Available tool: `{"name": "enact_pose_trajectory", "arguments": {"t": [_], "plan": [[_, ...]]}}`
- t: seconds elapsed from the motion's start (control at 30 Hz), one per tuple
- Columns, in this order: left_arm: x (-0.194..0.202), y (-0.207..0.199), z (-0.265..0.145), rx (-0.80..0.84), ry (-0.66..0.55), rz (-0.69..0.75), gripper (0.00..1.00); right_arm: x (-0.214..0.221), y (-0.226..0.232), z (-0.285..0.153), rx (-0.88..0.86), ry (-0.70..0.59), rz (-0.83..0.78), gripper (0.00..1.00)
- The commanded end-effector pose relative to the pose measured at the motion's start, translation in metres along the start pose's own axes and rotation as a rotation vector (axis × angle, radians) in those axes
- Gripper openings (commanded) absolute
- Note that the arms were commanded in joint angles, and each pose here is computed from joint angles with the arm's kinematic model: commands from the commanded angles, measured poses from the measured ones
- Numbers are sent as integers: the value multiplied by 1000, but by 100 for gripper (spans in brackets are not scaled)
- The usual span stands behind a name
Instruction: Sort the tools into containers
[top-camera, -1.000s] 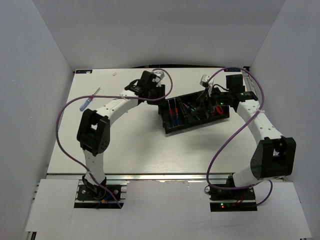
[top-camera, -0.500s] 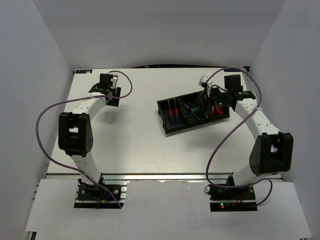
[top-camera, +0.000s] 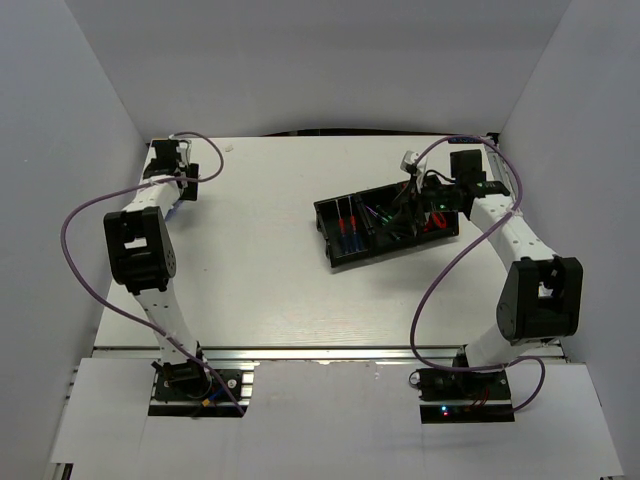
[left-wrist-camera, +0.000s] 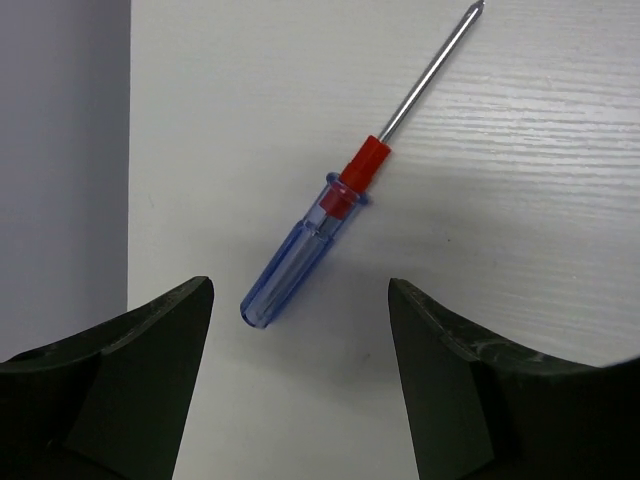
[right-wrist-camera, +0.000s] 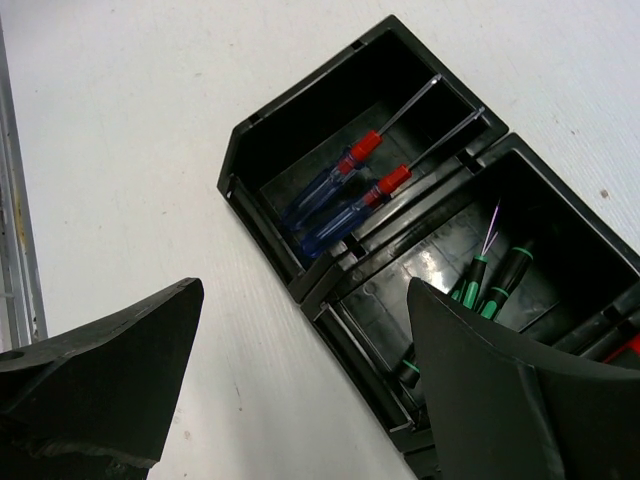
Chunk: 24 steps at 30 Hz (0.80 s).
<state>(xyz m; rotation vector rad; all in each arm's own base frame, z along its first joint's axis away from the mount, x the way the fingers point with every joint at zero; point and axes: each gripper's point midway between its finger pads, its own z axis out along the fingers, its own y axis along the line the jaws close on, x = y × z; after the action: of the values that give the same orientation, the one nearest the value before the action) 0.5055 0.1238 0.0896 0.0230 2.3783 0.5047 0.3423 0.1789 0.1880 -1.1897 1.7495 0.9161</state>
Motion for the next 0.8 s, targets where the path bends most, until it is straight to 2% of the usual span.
{"name": "enact_pose_trajectory", "arguments": {"t": [0.0,0.3,0.77], "plan": [[-23,9,3,57,-77,-22,82,-10,-8,-3,-2,-36,-18,89],[-10,24,28,76,-54,-61,80,-10,-17,-9,26,-40,2,89],[35,8,38,135,44,-65,78,-11,-17,-14,41,-60,23,89]]}}
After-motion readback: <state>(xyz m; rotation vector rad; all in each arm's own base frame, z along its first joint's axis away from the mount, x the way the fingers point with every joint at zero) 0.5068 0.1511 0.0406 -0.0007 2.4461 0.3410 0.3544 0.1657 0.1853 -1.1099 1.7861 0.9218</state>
